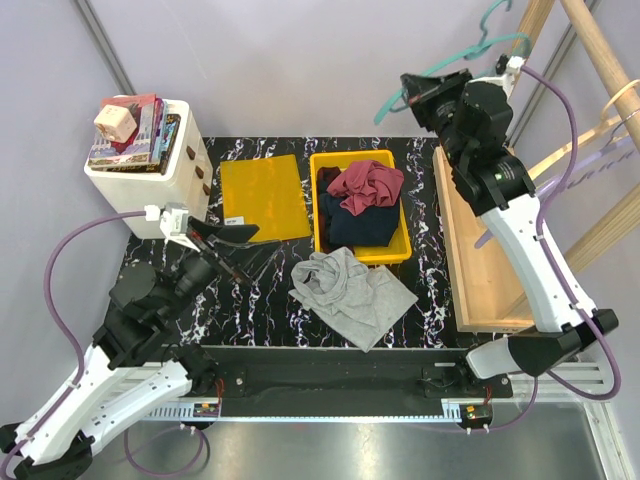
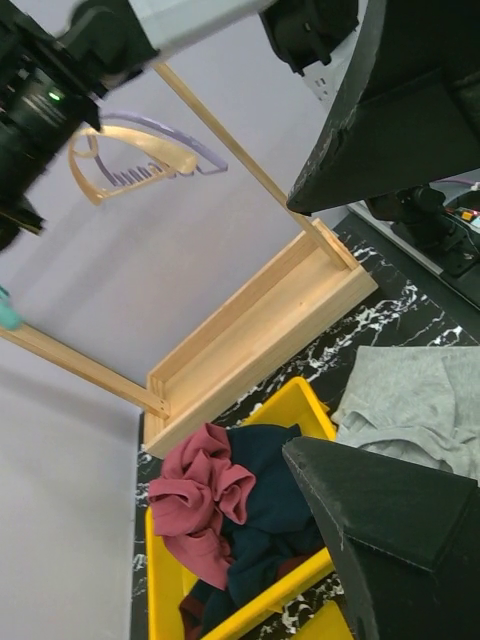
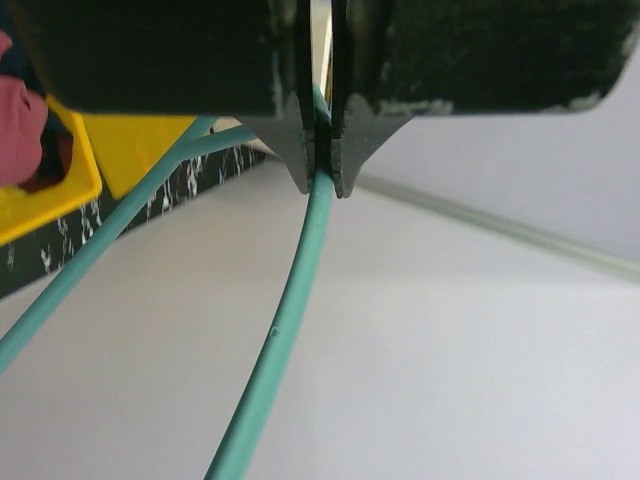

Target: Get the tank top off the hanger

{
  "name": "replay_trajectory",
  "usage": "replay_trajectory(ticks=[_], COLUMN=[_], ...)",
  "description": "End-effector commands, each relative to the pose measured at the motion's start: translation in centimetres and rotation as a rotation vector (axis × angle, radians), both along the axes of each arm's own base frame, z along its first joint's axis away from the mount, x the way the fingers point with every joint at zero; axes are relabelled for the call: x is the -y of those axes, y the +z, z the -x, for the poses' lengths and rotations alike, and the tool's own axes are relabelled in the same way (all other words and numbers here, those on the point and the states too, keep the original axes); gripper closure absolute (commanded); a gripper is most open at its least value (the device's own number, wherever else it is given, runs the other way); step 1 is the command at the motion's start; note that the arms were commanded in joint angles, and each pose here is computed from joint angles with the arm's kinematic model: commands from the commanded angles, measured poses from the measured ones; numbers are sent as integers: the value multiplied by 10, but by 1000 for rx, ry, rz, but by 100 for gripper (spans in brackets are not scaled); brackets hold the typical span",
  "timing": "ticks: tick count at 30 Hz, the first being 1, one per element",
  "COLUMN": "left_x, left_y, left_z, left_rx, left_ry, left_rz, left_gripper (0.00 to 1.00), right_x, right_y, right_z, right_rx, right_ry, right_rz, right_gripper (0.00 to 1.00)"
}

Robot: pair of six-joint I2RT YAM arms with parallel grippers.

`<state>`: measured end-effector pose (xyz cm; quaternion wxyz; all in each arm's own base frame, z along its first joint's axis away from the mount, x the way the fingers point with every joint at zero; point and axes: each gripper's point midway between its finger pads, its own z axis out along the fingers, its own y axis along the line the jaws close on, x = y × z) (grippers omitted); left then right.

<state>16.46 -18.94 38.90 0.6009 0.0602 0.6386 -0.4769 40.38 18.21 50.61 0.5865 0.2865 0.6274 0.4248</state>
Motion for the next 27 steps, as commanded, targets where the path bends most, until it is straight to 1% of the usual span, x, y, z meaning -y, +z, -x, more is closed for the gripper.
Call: replay_trajectory(ticks=[1, 2, 5, 9, 12, 18, 22, 27], left_x=[7, 10, 14, 13, 14, 20, 22, 23], left_y=[-17, -24, -32, -37, -45, -64, -71, -73], left_z=[1, 2, 6, 14, 17, 19, 19, 20], left_rx=[-30, -47, -69, -82, -95, -140, -156, -160], left_ry=[-33, -49, -79, -105, -121, -151, -161, -165], left_rz=[-15, -18, -17, -4, -9, -23, -28, -31], left_gripper=[1, 1, 1, 1, 1, 1, 1, 1], right_x=[51, 62, 79, 94, 113, 145, 157, 165], right_y=[58, 58, 59, 61, 62, 55, 54, 46], right_z=[-10, -13, -19, -21, -15, -11, -6, -4], right_rx=[139, 140, 147, 157, 168, 167, 164, 141], right_ry=[-293, -356, -463, -558, -636, -721, -760, -765], right_rz=[-85, -97, -117, -115, -115, -140, -144, -159], right_gripper=[100, 100, 100, 100, 100, 100, 100, 100])
